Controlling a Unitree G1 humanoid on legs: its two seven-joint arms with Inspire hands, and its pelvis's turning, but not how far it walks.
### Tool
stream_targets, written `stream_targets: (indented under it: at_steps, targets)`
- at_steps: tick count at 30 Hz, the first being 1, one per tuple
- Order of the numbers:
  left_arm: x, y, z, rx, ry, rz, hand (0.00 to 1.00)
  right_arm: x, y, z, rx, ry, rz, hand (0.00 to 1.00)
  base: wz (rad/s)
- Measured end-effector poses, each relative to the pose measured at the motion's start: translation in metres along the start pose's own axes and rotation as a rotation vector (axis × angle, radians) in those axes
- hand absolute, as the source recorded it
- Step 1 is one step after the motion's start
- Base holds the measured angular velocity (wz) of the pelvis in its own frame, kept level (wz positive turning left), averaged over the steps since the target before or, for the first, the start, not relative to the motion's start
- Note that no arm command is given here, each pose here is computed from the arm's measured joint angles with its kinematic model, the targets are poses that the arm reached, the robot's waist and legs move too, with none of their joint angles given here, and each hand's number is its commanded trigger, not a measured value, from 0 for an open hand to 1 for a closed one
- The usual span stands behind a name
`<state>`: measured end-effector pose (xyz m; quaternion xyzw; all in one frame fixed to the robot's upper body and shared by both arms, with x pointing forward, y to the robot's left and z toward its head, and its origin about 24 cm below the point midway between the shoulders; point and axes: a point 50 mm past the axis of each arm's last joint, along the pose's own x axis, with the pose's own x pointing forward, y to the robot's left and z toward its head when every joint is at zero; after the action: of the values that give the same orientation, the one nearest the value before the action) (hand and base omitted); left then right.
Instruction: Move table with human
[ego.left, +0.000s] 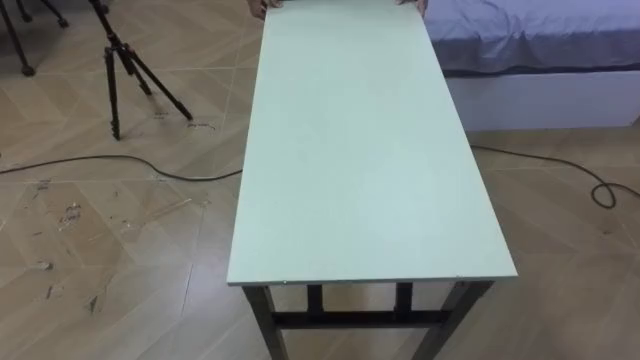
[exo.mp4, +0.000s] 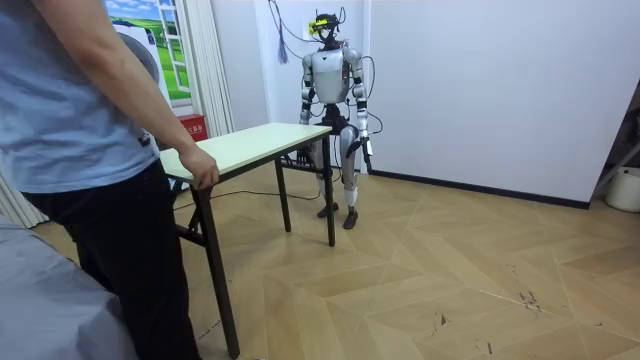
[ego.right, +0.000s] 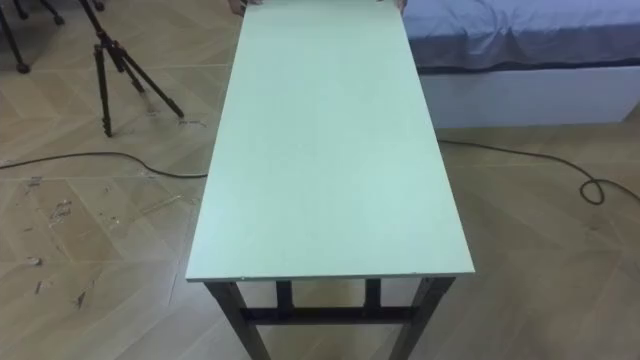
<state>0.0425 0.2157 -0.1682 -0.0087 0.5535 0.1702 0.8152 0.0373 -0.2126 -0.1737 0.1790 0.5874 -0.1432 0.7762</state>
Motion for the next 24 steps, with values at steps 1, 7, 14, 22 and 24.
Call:
stream_targets:
  at_steps: [1, 7, 14, 22, 24]
  targets:
    - [0.0, 0.0, 0.0, 0.0, 0.0, 0.0, 0.0, 0.0, 0.0, 0.0, 0.0, 0.0, 0.0, 0.0, 0.0]
    - [0.0003, -0.0004, 0.0014, -0.001, -0.004, -0.001, 0.0, 0.0, 0.0002, 0.0002, 0.0, -0.002, 0.002, 0.0, 0.0]
    - [0.0004, -0.0015, 0.0016, -0.023, -0.002, -0.011, 0.0, 0.0001, 0.0001, 0.0012, -0.001, -0.005, 0.002, 0.0, 0.0]
    - [-0.0001, -0.0031, -0.0016, -0.13, 0.024, -0.076, 0.0, 0.0, 0.0022, 0.004, 0.0, -0.015, 0.054, 0.0, 0.0]
    - [0.0001, -0.0043, -0.0009, -0.158, 0.026, -0.102, 0.0, -0.0002, 0.0027, 0.0061, -0.002, -0.02, 0.078, 0.0, 0.0]
